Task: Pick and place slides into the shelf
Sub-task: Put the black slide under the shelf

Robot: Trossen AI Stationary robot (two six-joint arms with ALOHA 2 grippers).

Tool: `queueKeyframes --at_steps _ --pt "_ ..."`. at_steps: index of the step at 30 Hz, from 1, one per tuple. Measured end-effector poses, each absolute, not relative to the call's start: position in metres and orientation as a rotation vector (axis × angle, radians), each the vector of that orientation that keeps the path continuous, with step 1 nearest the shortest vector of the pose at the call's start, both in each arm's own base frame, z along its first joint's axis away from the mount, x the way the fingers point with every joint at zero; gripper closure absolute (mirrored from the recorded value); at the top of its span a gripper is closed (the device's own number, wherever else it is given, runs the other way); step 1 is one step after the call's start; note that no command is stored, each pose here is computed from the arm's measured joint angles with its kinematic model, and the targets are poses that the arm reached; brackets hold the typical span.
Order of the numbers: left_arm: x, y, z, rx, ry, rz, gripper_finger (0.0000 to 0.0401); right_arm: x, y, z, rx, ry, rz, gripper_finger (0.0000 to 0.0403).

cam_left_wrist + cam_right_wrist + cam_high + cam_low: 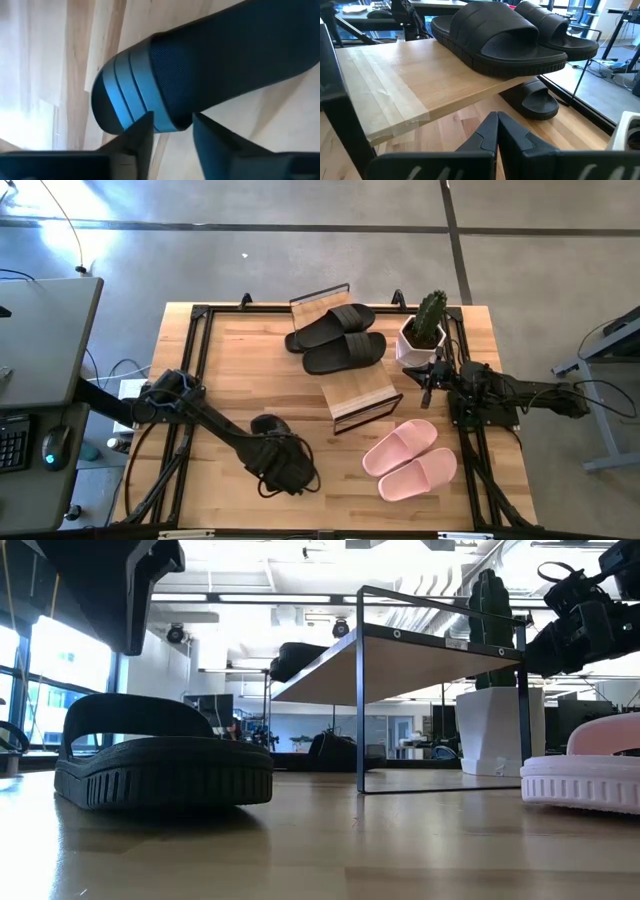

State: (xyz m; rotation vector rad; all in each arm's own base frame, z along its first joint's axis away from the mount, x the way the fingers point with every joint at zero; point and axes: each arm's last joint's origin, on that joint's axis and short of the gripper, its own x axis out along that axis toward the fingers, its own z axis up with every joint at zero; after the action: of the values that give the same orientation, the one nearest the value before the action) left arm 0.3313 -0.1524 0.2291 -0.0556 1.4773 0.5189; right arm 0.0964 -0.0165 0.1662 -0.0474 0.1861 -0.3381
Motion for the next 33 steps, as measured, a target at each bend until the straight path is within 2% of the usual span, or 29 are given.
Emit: queueKeyframes --at_steps 7,13,21,26,33 --pt "0.337 -0.153 0.225 -0.042 1.433 0.526 0.02 0.096 -0.016 0.166 -0.047 0.186 -0.338 0.0402" --pt "0.344 -0.157 0.199 0.027 1.502 0.533 0.0189 0.096 -0.016 0.166 -0.048 0.188 -0.337 0.0402" --pt "0.345 -0.155 0.167 0.173 1.577 0.631 0.0213 0.097 -0.017 0.165 -0.048 0.198 -0.337 0.0402" --pt "0.342 -0.153 0.163 0.229 1.599 0.687 0.0236 0.097 -0.017 0.165 -0.048 0.199 -0.337 0.0402" --pt "0.341 -0.151 0.165 0.238 1.567 0.757 0.0298 0.097 -0.016 0.165 -0.045 0.2 -0.337 0.0402"
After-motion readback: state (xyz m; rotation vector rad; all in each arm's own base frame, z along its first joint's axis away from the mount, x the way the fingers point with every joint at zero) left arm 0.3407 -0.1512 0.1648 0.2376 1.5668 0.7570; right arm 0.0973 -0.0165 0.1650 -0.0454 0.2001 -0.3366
